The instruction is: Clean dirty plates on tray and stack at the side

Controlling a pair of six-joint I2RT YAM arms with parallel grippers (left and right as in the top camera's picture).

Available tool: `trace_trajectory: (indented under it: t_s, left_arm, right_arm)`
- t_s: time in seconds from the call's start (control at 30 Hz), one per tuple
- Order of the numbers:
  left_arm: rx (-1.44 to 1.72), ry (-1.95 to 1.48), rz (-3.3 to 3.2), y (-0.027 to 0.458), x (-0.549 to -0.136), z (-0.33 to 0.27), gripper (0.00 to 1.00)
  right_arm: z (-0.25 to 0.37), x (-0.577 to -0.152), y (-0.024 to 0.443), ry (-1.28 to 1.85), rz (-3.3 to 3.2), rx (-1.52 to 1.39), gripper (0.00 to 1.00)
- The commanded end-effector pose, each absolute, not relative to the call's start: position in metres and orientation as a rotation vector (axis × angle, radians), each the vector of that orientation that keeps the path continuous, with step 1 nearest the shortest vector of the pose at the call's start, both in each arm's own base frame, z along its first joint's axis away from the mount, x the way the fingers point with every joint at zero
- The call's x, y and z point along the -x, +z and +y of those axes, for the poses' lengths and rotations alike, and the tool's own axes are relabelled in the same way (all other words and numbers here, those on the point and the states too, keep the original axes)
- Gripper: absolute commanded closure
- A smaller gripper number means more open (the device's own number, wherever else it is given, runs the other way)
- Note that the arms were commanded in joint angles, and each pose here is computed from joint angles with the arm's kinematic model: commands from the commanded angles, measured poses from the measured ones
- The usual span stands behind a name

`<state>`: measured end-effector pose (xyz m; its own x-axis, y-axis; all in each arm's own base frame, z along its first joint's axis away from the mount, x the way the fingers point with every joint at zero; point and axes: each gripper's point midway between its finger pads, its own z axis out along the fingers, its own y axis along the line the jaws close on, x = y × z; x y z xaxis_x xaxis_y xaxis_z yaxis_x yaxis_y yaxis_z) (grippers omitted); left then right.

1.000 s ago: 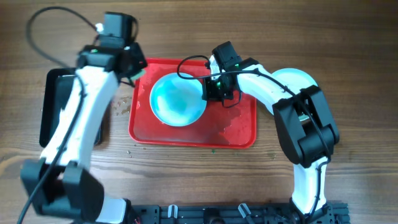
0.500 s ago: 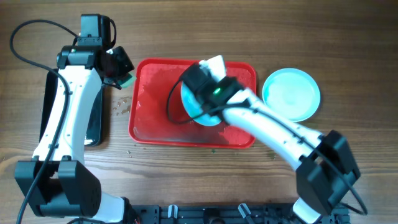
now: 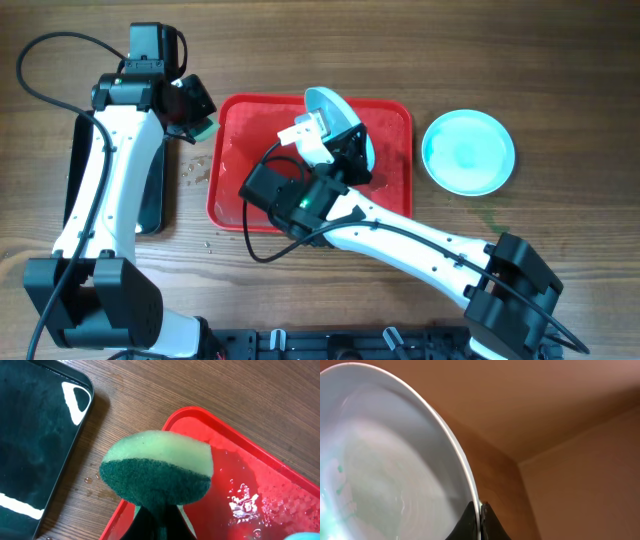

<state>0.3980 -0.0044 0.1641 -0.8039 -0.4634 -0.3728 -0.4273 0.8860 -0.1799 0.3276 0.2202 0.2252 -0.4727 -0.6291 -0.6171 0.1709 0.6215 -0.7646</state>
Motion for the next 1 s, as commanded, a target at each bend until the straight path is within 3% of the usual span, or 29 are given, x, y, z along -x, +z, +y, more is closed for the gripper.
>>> trace_trajectory:
  t_s: [0.0,0.2,0.37,0.5,0.63,0.8,0.97]
  left_arm:
    - [0.672,-0.145,2.645,0.162,-0.399,-0.007,0.96]
    - [0.673,-0.145,2.645,0.162,-0.399,-0.007,0.96]
    - [0.680,-0.115,2.654,0.160,-0.396,-0.004,0.96]
    - [0.680,-0.116,2.653,0.160,-0.396,-0.004,0.96]
    - [0.684,-0.096,2.649,0.161,-0.396,-0.001,0.96]
    - [0.685,-0.091,2.645,0.161,-0.396,0.000,0.96]
    - [0.684,-0.092,2.645,0.161,-0.397,-0.001,0.96]
  right_arm:
    - [0.216,-0.326,0.244,-0.955,1.775,0.260,0.96]
    - [0.227,-0.324,0.186,-0.648,2.156,0.296,0.96]
    - [0.195,-0.337,0.196,-0.315,2.390,0.141,0.96]
    - [0.138,-0.361,0.204,0.002,2.532,-0.104,0.96]
    - [0.054,-0.371,0.182,0.065,2.623,-0.446,0.96]
    - [-0.061,-0.359,0.140,0.054,2.608,-0.849,0.96]
    - [-0.087,-0.331,0.093,0.005,2.660,-0.920,0.95]
